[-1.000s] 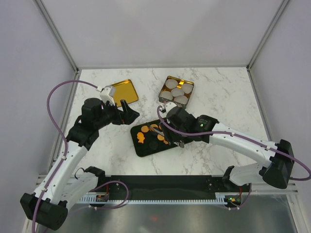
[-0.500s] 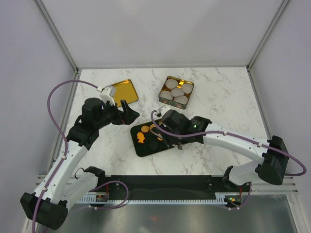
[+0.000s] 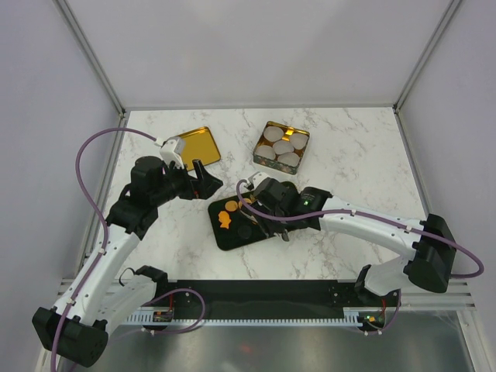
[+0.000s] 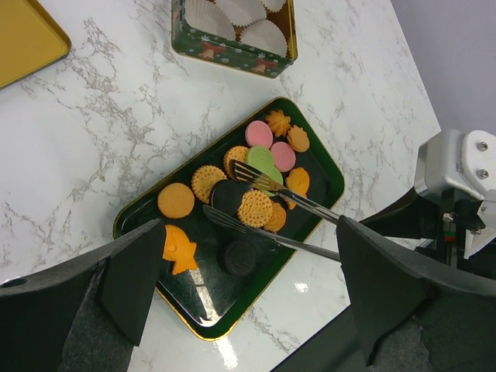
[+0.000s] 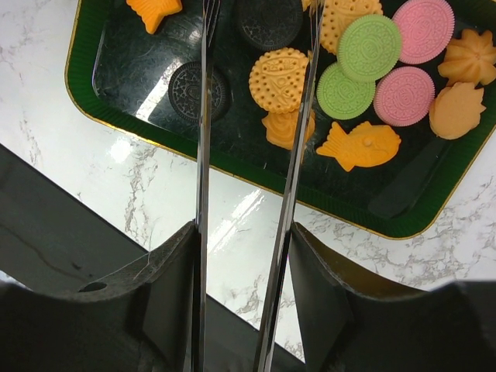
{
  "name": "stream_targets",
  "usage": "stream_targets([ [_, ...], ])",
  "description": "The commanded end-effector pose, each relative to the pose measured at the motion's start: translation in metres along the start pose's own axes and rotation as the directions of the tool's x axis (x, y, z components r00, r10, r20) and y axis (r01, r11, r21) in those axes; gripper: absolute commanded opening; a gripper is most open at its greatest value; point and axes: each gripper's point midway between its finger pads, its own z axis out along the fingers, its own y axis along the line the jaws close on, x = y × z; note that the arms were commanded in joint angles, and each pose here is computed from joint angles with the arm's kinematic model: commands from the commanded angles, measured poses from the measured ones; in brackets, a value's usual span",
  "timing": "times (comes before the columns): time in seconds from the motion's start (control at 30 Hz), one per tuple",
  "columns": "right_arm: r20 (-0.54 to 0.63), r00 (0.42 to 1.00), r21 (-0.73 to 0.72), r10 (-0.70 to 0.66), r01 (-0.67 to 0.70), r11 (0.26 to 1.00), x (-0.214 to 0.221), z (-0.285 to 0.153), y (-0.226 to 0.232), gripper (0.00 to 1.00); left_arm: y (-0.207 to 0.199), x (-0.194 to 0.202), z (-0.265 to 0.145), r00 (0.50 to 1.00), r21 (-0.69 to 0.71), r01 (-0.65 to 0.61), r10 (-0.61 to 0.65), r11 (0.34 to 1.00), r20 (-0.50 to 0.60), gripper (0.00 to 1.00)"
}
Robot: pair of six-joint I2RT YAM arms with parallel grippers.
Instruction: Pack the cookies
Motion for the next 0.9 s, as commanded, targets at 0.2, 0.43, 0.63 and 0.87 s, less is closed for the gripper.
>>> stream_targets([
  [0.2,0.032,0.999,0.026,-0.021,0.02,0.999,-0.014,-0.002,0.001,0.56,-0.008,-0.015,-0.004,0.999,0.019,-0.022,0.021,1.0,0.036,0.99],
  [0.43,0.022,0.999,0.034,-0.025,0.024,0.999,-0.012,0.0,-0.001,0.51,-0.008,-0.014,-0.003,0.999,0.017,-0.021,0.02,1.0,0.032,0.99],
  [0.63,0.019,1.0,0.024,-0.023,0.023,0.999,-0.012,-0.001,0.002,0.43,-0.008,-0.014,-0.003,0.999,0.017,-0.019,0.018,1.0,0.031,0.99],
  [0.87,0.119,0.993,0.051,-0.004,-0.002,0.999,-0.042,-0.028,-0.003,0.32,-0.009,-0.015,-0.004,0.999,0.02,-0.021,0.02,1.0,0.036,0.99],
])
